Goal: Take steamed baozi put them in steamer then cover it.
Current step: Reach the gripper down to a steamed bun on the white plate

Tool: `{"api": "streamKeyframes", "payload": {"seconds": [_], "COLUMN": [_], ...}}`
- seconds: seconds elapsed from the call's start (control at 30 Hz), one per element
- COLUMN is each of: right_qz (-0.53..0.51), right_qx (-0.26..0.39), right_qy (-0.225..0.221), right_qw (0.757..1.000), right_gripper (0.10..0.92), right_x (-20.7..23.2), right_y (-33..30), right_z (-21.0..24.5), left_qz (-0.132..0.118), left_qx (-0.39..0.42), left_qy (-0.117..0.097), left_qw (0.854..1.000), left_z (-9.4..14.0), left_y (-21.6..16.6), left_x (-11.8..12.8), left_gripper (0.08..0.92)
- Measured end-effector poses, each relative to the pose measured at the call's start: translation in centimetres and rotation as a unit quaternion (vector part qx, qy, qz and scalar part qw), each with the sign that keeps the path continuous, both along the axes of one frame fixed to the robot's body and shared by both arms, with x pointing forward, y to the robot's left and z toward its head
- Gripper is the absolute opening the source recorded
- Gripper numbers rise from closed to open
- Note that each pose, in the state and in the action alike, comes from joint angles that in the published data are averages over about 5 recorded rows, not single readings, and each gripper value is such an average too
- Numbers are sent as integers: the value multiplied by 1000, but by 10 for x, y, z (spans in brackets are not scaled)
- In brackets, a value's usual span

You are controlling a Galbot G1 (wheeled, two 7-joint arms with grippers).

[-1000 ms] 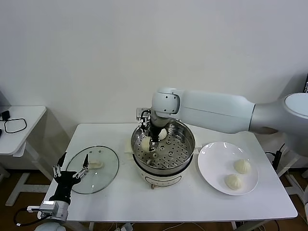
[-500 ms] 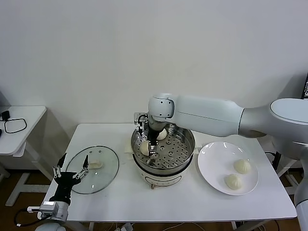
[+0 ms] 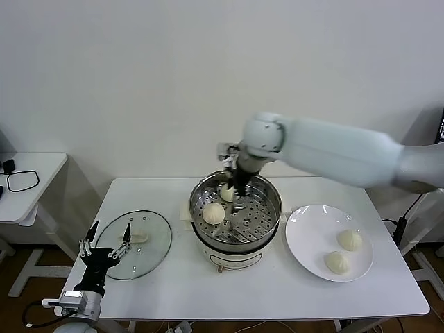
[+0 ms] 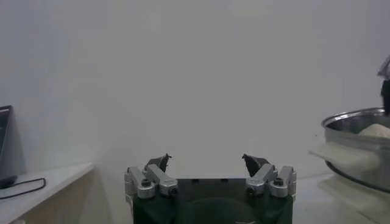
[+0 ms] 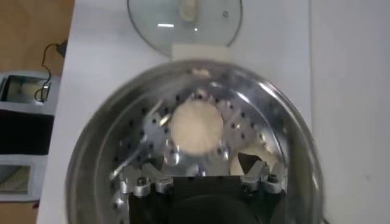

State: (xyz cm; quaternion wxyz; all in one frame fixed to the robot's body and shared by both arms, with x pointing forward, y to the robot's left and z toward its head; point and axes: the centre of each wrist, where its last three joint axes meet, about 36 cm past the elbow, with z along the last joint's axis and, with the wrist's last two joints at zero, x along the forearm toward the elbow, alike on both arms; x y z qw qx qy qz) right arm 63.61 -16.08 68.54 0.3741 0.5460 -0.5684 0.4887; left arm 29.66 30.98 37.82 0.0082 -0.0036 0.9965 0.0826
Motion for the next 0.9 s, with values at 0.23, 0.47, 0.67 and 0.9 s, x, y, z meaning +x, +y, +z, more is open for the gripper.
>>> {"api": "streamKeyframes", "payload": {"seconds": [0.23,0.47,0.67,0.9], "right_qz": [-1,1,9,18], "right_qx": [-3,-30,-62,-93], "right_qy": [12,30,44,53], "right_qw": [1000,999,997,994], "right_gripper": [823,823,823,823], "right_x": [-12,-32,-43,-46], "right_y": [-108,-192,-232,-251], "right_z": [8,-18,-52,-92], "left_qz": [-5,-9,-12,-12], "left_qx": [1,0,-1,-2], "left_qy": [-1,-4,-6,-9], "left_qw": [1000,1000,1000,1000], "left_z": [2,5,6,7], "left_y": [-6,-12,-16,-18], "left_x": [-2,-4,-5,-4], "left_gripper": [823,823,823,823]}}
